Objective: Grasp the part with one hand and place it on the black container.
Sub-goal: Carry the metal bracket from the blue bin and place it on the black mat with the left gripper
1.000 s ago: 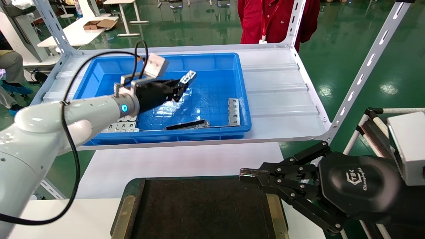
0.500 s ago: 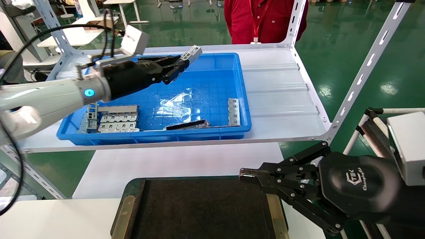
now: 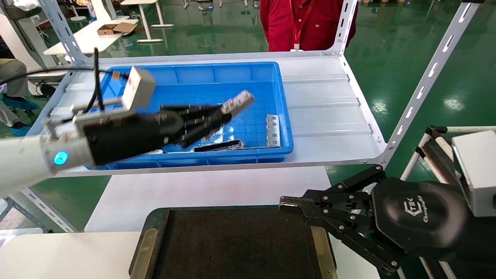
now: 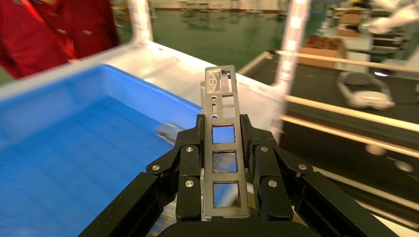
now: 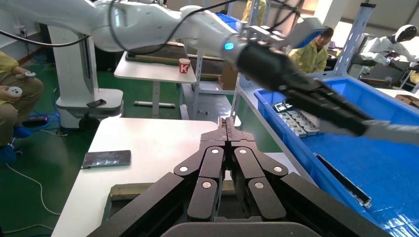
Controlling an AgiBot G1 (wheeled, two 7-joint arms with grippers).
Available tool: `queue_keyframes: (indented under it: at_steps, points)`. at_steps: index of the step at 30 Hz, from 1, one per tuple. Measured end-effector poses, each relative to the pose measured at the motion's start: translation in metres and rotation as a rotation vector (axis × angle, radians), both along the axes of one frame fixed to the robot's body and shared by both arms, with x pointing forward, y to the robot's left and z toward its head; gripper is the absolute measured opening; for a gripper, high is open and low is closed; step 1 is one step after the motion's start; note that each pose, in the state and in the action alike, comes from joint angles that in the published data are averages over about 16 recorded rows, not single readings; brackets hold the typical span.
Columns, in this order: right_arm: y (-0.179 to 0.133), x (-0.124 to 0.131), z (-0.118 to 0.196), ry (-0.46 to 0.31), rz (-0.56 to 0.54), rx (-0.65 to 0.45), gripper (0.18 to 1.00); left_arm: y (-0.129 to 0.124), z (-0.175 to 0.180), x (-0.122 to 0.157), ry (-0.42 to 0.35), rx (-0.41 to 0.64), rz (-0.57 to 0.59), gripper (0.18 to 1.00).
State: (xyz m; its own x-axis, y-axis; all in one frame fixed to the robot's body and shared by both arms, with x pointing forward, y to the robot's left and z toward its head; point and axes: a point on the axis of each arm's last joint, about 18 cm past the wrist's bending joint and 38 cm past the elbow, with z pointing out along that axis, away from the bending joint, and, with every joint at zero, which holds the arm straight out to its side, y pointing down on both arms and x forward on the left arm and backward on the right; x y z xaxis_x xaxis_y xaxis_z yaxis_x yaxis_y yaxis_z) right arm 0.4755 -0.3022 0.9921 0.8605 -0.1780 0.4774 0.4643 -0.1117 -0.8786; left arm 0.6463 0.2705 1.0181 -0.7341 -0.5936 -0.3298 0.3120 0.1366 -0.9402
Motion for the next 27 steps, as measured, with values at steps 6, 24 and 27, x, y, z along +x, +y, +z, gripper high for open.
queue_keyframes:
  at_steps: [6,24,27]
  points:
    - [0.0,0.0,0.0,0.0,0.0,0.0,0.191,-0.003,-0.041,-0.031,0.077,0.004,-0.005,0.324]
    - [0.0,0.0,0.0,0.0,0.0,0.0,0.191,-0.027,-0.188,-0.048,0.364,-0.055,0.096,0.324]
    - [0.0,0.0,0.0,0.0,0.0,0.0,0.191,-0.037,-0.21,-0.045,0.403,-0.087,0.119,0.324]
